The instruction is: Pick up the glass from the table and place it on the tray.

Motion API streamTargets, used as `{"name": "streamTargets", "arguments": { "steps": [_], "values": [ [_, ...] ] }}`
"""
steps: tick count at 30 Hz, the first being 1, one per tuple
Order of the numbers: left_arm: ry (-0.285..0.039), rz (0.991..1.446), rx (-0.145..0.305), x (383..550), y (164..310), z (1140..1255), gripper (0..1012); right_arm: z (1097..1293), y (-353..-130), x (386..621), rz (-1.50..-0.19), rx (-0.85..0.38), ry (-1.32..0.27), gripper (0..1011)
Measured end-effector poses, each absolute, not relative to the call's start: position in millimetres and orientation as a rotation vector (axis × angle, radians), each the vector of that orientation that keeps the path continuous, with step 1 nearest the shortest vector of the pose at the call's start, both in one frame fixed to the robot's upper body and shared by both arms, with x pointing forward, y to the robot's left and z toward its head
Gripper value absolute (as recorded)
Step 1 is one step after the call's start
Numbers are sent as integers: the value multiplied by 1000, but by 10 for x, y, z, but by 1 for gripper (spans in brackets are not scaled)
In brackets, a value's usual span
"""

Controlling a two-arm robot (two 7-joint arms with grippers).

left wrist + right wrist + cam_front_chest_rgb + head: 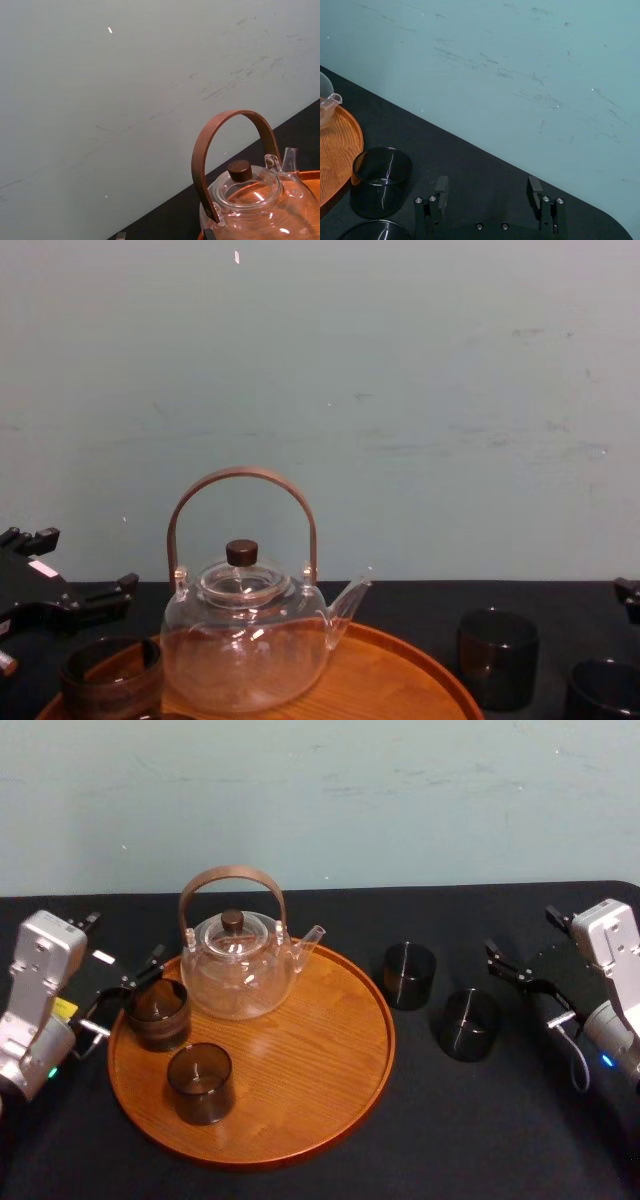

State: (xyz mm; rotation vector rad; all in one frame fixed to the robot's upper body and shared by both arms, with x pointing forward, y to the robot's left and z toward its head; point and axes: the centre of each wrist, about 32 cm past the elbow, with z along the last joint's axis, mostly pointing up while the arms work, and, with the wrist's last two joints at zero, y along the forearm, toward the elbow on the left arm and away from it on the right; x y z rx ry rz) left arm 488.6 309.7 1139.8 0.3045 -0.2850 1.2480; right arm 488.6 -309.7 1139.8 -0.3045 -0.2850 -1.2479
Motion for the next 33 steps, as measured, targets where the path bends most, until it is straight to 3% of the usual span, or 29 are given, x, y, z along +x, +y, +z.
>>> {"name": "streamTargets", "arguments": {
  "steps": [33],
  "values": [
    [-285, 1248, 305, 4886, 3097, 11398, 1001, 11398, -3096, 4886, -1248, -304, -285, 1002]
  ]
}}
